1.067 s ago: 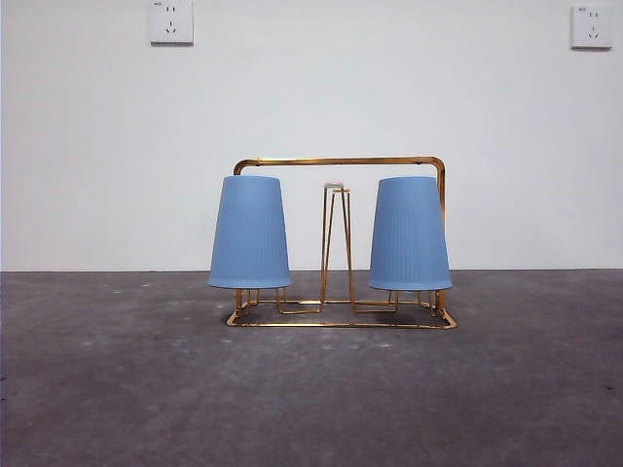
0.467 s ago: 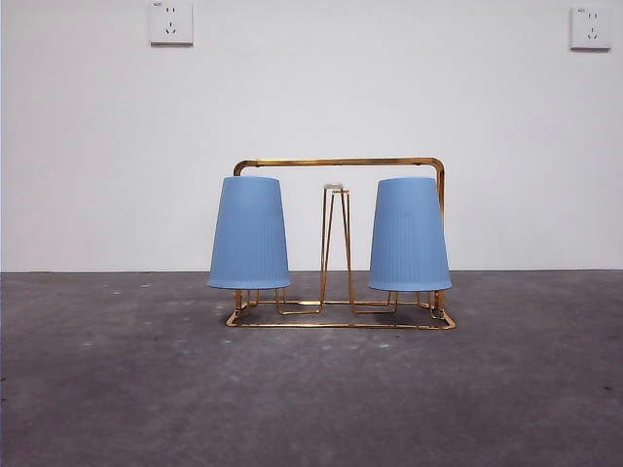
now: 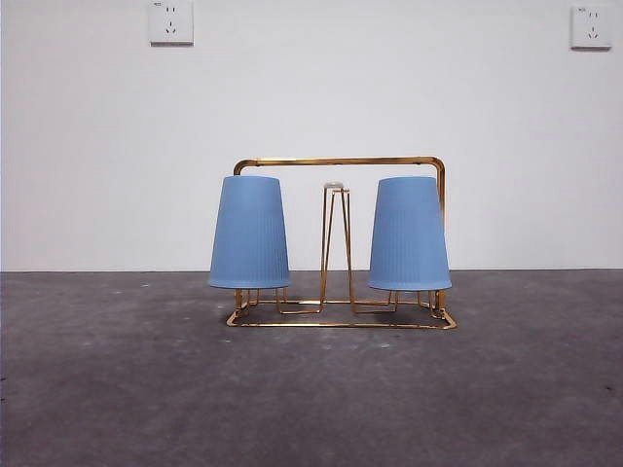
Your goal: Pick up cup 1,put cup 1 in the cup rack,pick up cup 2,put cup 2 in the cup rack
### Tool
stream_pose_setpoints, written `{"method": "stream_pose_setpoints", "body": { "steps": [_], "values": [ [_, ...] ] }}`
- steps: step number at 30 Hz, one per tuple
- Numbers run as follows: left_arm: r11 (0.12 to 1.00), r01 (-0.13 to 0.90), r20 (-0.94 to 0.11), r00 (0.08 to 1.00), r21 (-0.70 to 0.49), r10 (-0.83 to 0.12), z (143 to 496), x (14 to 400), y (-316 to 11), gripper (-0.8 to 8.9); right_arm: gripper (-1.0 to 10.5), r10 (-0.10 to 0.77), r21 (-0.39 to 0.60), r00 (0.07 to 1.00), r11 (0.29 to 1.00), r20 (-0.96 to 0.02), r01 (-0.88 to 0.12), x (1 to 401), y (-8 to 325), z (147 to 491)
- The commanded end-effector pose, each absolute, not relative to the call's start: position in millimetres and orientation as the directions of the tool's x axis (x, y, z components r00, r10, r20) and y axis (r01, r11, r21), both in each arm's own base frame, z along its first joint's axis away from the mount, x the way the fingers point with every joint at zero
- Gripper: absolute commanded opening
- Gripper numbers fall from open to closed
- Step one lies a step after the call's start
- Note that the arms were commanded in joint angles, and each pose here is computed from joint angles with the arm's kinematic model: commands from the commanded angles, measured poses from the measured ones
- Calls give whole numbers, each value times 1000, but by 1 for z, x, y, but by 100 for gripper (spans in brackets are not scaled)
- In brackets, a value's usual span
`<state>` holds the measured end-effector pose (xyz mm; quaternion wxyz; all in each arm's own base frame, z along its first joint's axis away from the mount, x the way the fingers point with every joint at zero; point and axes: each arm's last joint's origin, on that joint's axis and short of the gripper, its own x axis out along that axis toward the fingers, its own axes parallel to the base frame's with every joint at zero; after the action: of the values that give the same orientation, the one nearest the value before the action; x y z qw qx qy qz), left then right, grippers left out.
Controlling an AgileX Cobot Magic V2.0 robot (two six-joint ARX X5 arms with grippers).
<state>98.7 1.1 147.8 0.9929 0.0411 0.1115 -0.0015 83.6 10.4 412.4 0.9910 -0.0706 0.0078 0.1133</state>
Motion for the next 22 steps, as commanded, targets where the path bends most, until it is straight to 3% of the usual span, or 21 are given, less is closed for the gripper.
{"method": "stream_pose_setpoints", "body": {
  "steps": [1,7,11,14,20,22],
  "values": [
    [997,8,-227,974,77,9,145,99,1,-3,2,206,-159,978,966,-5,-205,93,9,370],
    [997,8,-228,974,76,9,145,99,1,-3,2,170,-155,985,974,32,-164,101,8,290],
    [997,8,-229,973,76,9,144,99,1,-3,2,84,-81,996,993,19,-82,100,6,239],
    [997,8,-229,973,76,9,144,99,1,-3,2,41,-44,999,998,3,-41,99,4,209],
    [997,8,-229,973,76,9,144,99,1,-3,2,39,-3,999,999,-16,-39,99,4,167],
    [997,8,-229,973,76,9,144,99,1,-3,2,32,-4,997,999,-69,-32,97,4,161]
  ]
}}
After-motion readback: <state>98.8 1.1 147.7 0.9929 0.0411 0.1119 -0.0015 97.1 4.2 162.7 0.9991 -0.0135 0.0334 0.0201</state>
